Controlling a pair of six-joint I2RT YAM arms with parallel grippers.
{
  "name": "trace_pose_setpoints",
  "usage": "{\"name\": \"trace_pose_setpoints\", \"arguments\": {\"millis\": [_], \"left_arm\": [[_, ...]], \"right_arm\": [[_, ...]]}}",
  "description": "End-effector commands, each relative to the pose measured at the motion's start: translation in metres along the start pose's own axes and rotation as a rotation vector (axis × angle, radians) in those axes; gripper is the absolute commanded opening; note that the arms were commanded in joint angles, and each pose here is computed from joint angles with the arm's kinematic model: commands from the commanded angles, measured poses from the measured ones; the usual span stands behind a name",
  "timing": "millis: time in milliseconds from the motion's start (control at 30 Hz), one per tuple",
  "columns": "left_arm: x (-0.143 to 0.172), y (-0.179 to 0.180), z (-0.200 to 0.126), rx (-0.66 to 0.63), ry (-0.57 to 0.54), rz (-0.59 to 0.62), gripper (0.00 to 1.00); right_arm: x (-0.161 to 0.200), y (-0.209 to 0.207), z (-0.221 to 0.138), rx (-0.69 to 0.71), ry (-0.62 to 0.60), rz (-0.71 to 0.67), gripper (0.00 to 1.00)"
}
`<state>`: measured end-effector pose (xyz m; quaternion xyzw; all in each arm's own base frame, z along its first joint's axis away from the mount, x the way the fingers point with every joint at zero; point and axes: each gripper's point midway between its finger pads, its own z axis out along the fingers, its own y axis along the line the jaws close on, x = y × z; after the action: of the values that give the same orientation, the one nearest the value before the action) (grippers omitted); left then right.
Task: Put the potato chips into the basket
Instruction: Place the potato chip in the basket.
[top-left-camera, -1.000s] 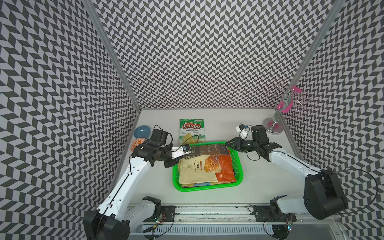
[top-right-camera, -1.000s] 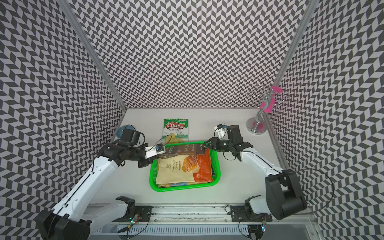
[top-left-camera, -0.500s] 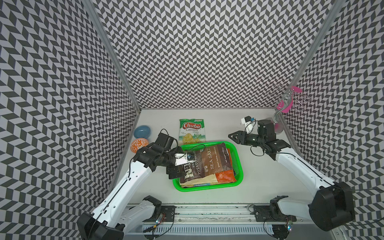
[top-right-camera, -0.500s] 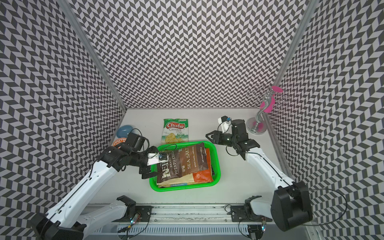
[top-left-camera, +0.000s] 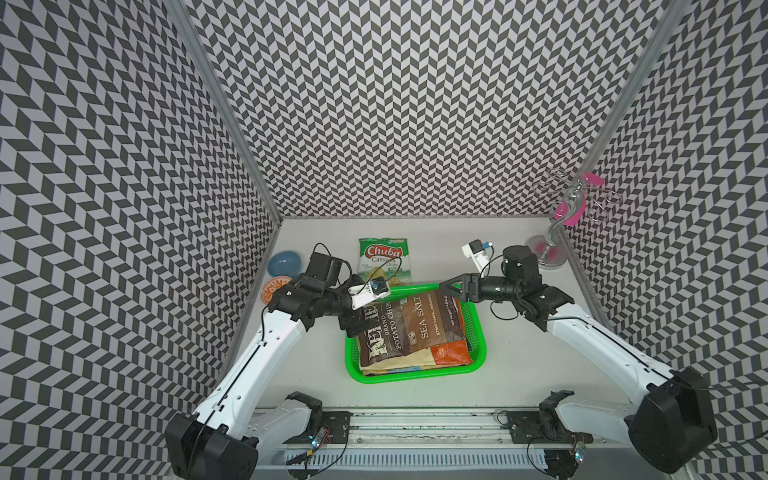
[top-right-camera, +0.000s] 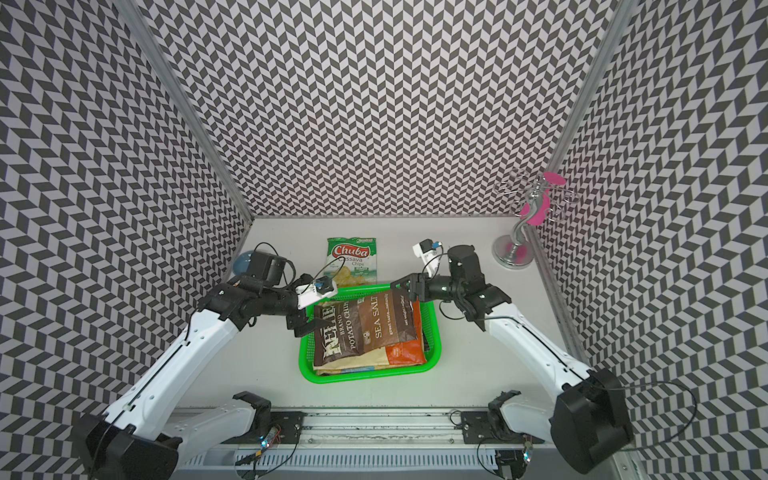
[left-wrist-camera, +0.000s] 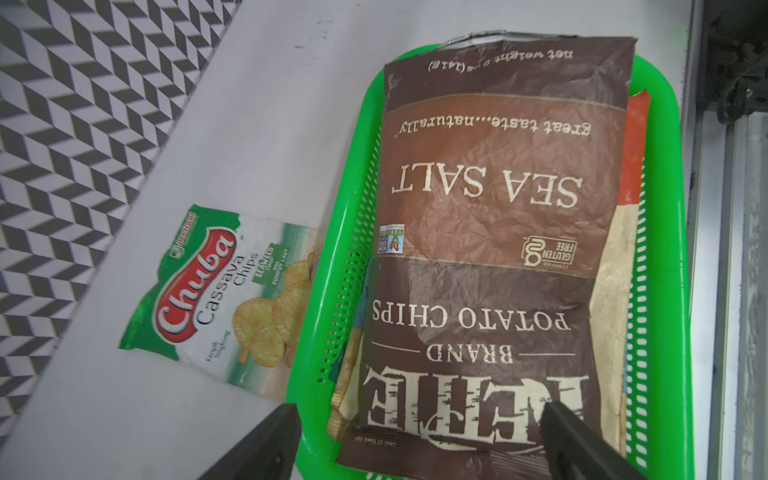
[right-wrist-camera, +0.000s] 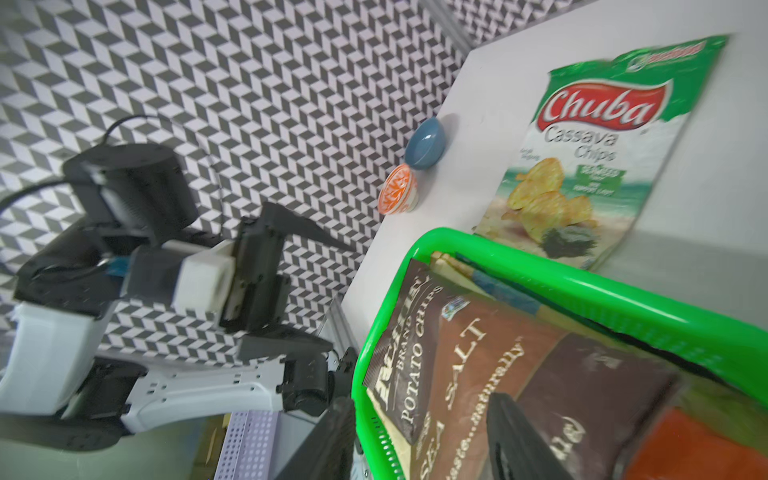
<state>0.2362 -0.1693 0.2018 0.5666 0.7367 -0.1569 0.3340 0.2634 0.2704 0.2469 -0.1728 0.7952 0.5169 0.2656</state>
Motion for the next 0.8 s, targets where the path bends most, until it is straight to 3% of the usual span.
{"name": "trace_pose_setpoints", "arguments": {"millis": [0, 167, 433, 600, 767], "left_arm": [[-0.010, 0.013, 0.012, -0.048, -0.088, -0.079, 0.93], [0.008, 0.021, 0.028, -0.110, -0.065, -0.145, 0.93], [0.028, 0.032, 0.037, -0.185, -0.006, -0.151, 0.94], [0.022, 0.050, 0.032, -0.258, -0.022, -0.187, 0.95], [0.012, 0.067, 0.023, -0.294, -0.043, -0.193, 0.96]], "right_arm": [[0.018, -0.001, 0.014, -0.016, 0.033, -0.012, 0.54], [0.056, -0.033, 0.021, 0.064, 0.088, 0.044, 0.53], [0.109, -0.063, 0.021, 0.147, 0.171, 0.139, 0.51], [0.122, -0.068, 0.014, 0.191, 0.154, 0.162, 0.50], [0.111, -0.058, 0.006, 0.194, 0.113, 0.127, 0.50]]}}
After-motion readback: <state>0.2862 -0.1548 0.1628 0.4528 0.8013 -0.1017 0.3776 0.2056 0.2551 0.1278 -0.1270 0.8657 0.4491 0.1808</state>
